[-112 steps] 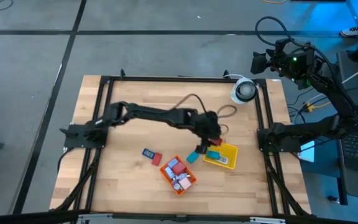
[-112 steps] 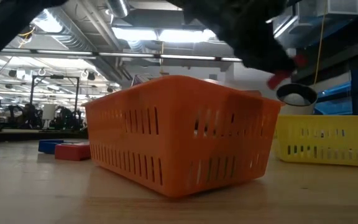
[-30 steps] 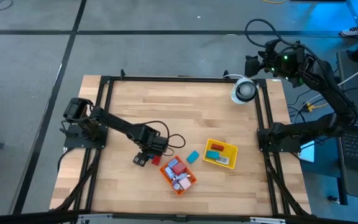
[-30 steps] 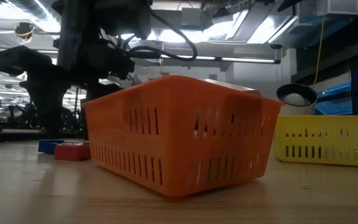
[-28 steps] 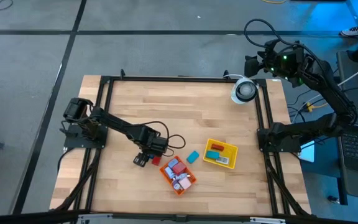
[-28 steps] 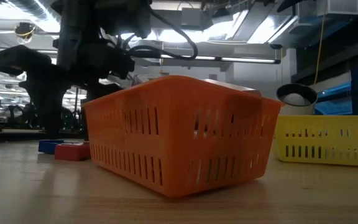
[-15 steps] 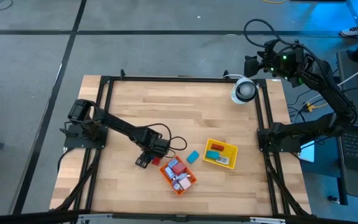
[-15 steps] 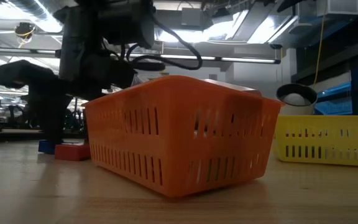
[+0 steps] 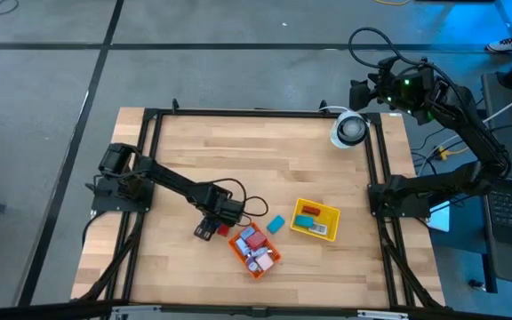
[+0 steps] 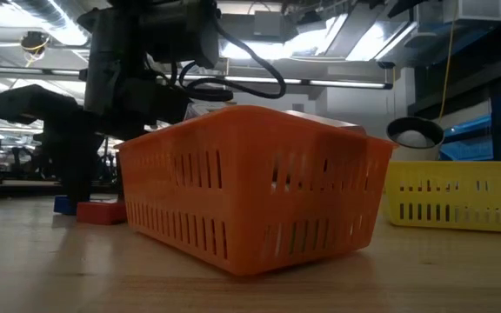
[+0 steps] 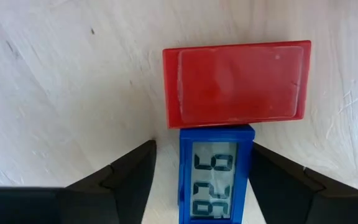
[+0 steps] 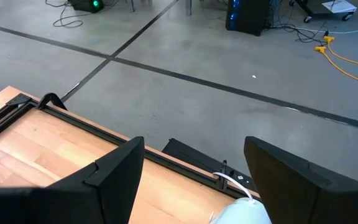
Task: Pick & Place Office items
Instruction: Put the blue digital clock into the yellow bin, then put the light blue digital clock into the yellow bin
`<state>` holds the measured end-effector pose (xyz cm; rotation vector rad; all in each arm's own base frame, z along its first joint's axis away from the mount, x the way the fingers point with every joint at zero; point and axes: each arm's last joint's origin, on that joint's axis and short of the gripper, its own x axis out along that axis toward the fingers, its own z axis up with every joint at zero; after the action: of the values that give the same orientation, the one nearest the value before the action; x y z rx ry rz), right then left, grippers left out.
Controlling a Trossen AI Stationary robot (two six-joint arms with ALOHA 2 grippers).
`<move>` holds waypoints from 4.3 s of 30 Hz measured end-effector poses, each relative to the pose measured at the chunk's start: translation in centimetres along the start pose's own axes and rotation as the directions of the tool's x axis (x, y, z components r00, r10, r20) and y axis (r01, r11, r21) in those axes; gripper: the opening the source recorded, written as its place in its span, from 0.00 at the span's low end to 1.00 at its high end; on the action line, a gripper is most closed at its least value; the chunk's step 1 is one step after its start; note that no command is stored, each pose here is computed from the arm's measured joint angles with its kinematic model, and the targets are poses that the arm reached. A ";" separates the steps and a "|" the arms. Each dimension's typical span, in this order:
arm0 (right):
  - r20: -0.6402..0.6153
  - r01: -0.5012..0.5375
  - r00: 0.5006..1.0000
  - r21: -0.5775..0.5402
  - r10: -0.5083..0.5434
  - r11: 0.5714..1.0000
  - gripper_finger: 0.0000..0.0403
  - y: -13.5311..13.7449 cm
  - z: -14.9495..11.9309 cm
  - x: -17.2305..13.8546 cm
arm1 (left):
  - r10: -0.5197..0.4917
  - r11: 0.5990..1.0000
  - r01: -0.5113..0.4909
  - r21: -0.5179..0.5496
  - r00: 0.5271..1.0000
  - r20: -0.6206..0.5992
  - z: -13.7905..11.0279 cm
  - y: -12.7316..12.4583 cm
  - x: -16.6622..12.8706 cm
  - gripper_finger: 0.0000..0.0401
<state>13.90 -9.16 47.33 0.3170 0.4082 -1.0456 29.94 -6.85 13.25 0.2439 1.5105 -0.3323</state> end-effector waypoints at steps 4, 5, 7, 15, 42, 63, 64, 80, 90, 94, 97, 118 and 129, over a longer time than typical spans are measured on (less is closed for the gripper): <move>0.000 0.001 1.000 0.000 -0.001 1.000 0.70 0.0 0.0 0.0 | 0.000 1.000 0.000 -0.002 1.000 -0.002 0.0 0.0 0.0 0.50; 0.000 0.001 1.000 -0.001 -0.001 1.000 0.70 0.0 0.0 0.0 | 0.000 1.000 0.000 -0.006 1.000 -0.003 0.0 0.2 0.0 0.47; 0.000 0.001 1.000 -0.001 -0.001 1.000 0.70 0.0 0.0 0.0 | -0.011 1.000 0.011 -0.015 1.000 -0.004 -0.1 0.4 0.0 0.40; 0.001 0.003 1.000 -0.012 -0.003 1.000 0.70 0.0 0.0 0.0 | -0.041 0.998 0.041 -0.044 0.999 -0.002 -0.3 1.2 0.0 0.37; 0.029 -0.007 1.000 -0.014 0.007 1.000 0.70 0.1 0.3 0.0 | 0.236 0.961 -0.102 -0.258 0.791 0.565 4.9 11.7 -14.6 0.37; 0.013 -0.006 1.000 0.002 0.006 1.000 0.70 -0.8 0.6 0.5 | 0.065 0.998 -0.033 -0.058 0.707 0.705 20.6 12.8 -9.5 0.37; 0.011 -0.011 1.000 0.002 0.011 1.000 0.70 -0.9 0.6 0.5 | 0.042 0.999 -0.017 -0.043 0.717 0.696 20.9 12.5 -8.5 0.37; 0.008 -0.015 1.000 -0.012 0.015 1.000 0.70 -1.0 0.6 0.5 | 0.010 0.999 -0.043 0.021 0.627 0.779 23.0 11.3 -7.0 0.61; 0.006 -0.024 1.000 -0.020 0.024 1.000 0.70 -0.9 0.6 0.5 | 0.067 0.997 -0.073 -0.023 0.692 0.718 21.6 11.1 -9.6 0.68; 0.005 -0.034 0.999 -0.024 0.034 0.999 0.70 -0.9 0.6 0.6 | 0.126 0.992 -0.113 -0.058 0.809 0.575 18.2 12.0 -12.4 0.67; 0.004 -0.033 0.999 -0.026 0.033 0.999 0.70 -0.9 0.6 0.6 | 0.118 0.989 -0.073 -0.127 0.911 0.395 15.2 12.9 -13.0 0.67; -0.005 -0.113 0.994 -0.070 0.112 0.991 0.70 -0.6 0.7 0.6 | 0.016 0.902 -0.005 -0.431 1.000 0.022 11.9 11.8 -7.6 0.67; -0.008 -0.149 0.989 -0.165 0.149 0.975 0.70 -0.7 0.8 0.7 | 0.302 0.882 -0.311 -0.353 0.950 -0.083 11.5 10.2 -14.6 0.63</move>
<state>13.76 -10.36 47.69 0.1940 0.4567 -0.8598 43.91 -0.59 27.90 0.1887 1.4999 0.2065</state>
